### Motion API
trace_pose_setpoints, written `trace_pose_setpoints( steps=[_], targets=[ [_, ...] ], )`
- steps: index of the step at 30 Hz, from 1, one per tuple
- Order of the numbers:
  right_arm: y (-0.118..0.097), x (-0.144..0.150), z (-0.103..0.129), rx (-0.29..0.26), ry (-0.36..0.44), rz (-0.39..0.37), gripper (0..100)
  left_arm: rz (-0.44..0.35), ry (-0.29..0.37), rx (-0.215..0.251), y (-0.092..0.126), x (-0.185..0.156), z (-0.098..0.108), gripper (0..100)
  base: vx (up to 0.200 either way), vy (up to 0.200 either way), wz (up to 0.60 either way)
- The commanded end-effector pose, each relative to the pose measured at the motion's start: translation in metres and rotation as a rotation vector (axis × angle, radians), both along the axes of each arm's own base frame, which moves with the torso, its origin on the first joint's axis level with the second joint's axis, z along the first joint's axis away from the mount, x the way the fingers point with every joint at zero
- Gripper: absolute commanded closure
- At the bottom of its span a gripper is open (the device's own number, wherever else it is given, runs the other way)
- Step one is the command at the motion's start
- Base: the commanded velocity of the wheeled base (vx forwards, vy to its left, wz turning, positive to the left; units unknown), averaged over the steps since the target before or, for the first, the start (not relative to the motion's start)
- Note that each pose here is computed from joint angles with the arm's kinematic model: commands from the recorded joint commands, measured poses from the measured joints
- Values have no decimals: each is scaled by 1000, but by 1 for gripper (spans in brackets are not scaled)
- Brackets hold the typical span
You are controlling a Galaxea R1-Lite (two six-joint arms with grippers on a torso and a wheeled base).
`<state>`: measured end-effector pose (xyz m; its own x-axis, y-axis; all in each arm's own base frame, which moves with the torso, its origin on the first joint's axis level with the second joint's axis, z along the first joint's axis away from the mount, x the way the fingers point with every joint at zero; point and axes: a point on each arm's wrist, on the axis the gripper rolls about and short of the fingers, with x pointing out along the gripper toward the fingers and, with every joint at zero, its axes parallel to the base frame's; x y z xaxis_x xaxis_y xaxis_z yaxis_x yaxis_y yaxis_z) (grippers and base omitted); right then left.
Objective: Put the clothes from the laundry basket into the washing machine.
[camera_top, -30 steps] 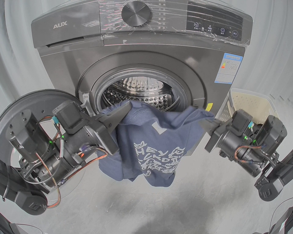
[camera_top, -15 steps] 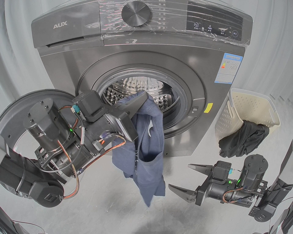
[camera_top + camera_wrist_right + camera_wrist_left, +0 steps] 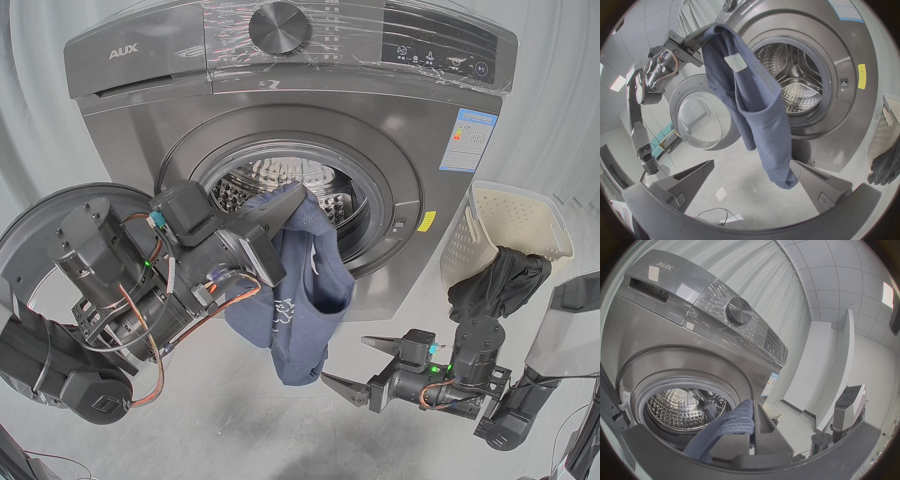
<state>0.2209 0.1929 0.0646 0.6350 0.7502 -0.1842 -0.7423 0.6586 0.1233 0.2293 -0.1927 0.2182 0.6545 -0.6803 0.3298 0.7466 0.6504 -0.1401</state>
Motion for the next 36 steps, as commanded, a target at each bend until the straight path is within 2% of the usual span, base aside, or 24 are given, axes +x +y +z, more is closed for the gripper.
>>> trace_pose_setpoints(
  steps=[1, 5, 7, 12, 15, 18, 21, 22, 25, 28, 29, 33, 36],
  targets=[
    [25, 26, -25, -7, 7, 6, 0, -1, -15, -13, 0, 0, 6, 100, 0, 0, 0],
    [35, 42, -30, 15, -18, -3, 0, -1, -20, -18, 0, -1, 8, 100, 0, 0, 0],
    [49, 62, -31, 51, -60, -6, 0, -1, -25, -22, 1, -2, 11, 100, 0, 0, 0],
    [65, 65, -32, 73, -82, 32, 0, 0, -24, -21, 1, -2, 11, 100, 0, 0, 0],
    [70, 70, -31, 88, -97, 30, 0, -1, -24, -21, 2, -2, 11, 100, 0, 0, 0],
    [65, 74, -33, 80, -94, 9, 0, -1, -25, -22, 2, -3, 11, 100, 0, 0, 0],
    [44, 68, -37, 40, -56, -26, 0, -1, -24, -21, 2, -3, 11, 100, 0, 0, 0],
    [44, 68, -37, 40, -56, -26, 0, -1, -24, -21, 2, -3, 11, 100, 0, 0, 0],
    [23, 49, -26, 20, -31, -38, 0, -1, -24, -21, 1, -2, 11, 100, 0, 0, 0],
    [15, 50, -24, 14, -28, -62, 0, -1, -22, -18, 1, -3, 10, 100, 0, 0, 0],
    [8, 60, -21, 19, -44, -101, 0, -4, -23, -19, 0, -3, 11, 100, 0, 0, 0],
    [10, 80, -14, 54, -93, -123, 0, -7, -21, -17, 0, -4, 10, 100, 0, 0, 0],
    [19, 85, -21, 63, -100, -102, 0, -6, -20, -14, 0, -4, 9, 100, 0, 0, 0]
  ],
)
